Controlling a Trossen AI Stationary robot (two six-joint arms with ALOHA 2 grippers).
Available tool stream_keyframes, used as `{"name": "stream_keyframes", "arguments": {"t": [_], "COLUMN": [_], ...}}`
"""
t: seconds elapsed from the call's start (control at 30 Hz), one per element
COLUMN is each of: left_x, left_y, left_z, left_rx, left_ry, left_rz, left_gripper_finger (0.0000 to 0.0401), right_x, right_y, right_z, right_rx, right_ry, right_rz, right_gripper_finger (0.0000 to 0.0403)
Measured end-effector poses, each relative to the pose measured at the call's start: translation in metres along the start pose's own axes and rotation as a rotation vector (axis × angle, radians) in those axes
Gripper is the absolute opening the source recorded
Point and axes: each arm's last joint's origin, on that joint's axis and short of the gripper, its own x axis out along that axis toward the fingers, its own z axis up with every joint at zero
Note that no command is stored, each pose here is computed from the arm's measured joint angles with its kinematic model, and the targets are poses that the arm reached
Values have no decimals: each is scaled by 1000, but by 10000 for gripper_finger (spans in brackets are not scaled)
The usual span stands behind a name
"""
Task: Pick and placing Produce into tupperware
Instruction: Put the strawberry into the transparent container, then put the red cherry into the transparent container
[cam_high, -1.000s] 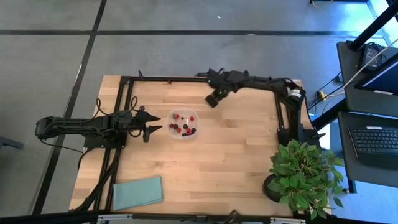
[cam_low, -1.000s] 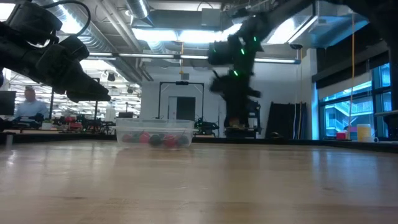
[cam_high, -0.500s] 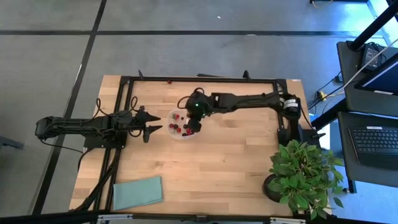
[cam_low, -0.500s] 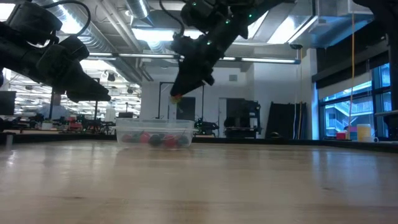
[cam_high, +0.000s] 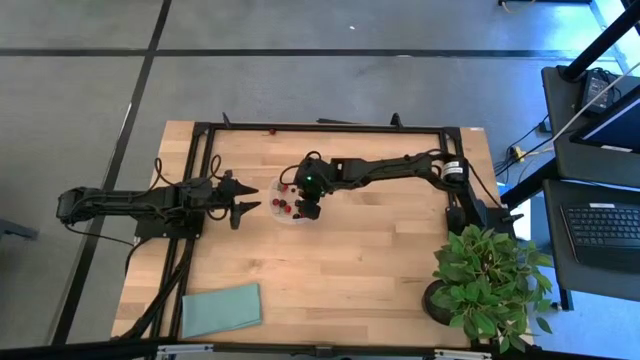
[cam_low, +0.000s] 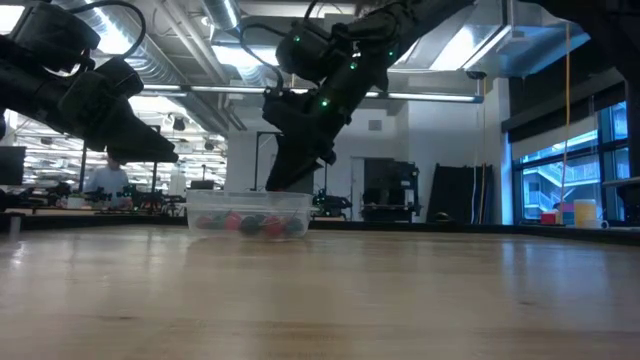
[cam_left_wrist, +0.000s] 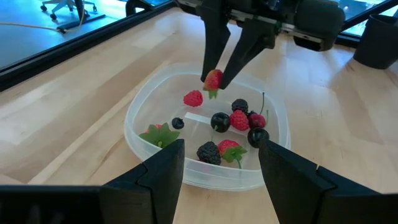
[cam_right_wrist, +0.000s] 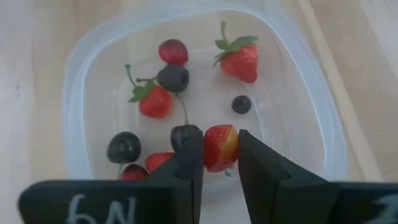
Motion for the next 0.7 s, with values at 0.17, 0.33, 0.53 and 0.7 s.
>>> {"name": "stream_keyframes", "arguments": {"t": [0.17,0.33,0.53,0.7], "left_x": [0,0,0,0], "left_y": [0,0,0,0], "left_z": [0,0,0,0], "left_rx": [0,0,0,0], "left_ry": [-1,0,0,-1], "left_rz": [5,5,5,5], "left_gripper_finger": [199,199,199,199], "right_x": [0,0,0,-21], "right_y": [-1,-1,0,-1], "right_z": [-1,0,0,4], "right_rx": [-3,-4,-3,-3], "right_ry": [6,-4,-4,19], "right_rz": [-2,-1,-1,-3], "right_gripper_finger": [102,137,177,205]}}
